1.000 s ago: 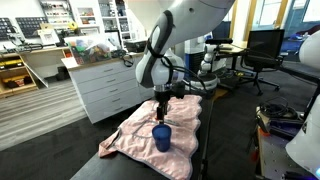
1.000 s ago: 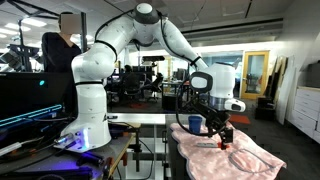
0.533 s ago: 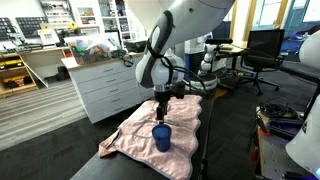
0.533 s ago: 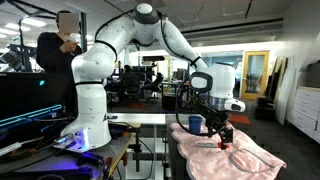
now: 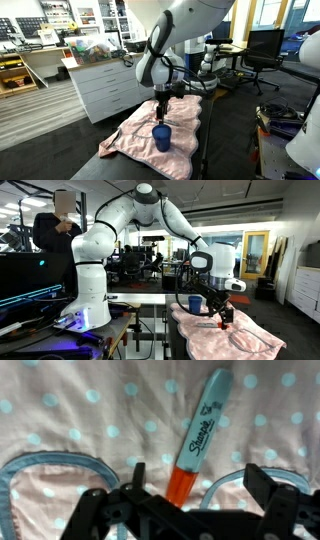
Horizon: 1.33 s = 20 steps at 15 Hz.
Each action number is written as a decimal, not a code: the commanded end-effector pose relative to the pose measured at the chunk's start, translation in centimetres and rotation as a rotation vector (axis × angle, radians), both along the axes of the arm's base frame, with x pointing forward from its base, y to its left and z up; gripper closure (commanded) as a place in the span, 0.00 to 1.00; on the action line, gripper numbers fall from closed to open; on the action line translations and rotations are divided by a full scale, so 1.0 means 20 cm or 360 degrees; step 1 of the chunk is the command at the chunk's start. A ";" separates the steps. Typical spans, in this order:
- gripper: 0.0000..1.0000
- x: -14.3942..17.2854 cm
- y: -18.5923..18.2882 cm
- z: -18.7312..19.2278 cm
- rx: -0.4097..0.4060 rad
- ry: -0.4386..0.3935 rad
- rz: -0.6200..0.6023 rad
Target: Put the marker inside the cup
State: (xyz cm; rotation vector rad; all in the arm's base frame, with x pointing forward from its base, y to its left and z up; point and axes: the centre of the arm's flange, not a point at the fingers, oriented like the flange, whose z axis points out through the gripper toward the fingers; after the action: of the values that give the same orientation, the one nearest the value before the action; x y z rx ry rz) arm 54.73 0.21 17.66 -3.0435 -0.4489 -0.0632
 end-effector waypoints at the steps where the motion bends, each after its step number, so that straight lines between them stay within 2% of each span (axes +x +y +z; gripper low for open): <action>1: 0.00 0.02 0.01 0.02 -0.0056 -0.0063 -0.0095; 10: 0.00 0.04 0.20 0.00 -0.0239 -0.0144 -0.0157; 16: 0.00 0.07 0.10 0.06 -0.0402 -0.0236 -0.0318; 20: 0.00 0.08 0.02 0.09 -0.0384 -0.0213 -0.0465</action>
State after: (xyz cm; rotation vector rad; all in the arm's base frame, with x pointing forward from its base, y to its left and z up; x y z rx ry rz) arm 55.96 1.15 18.92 -3.3117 -0.1196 -0.2549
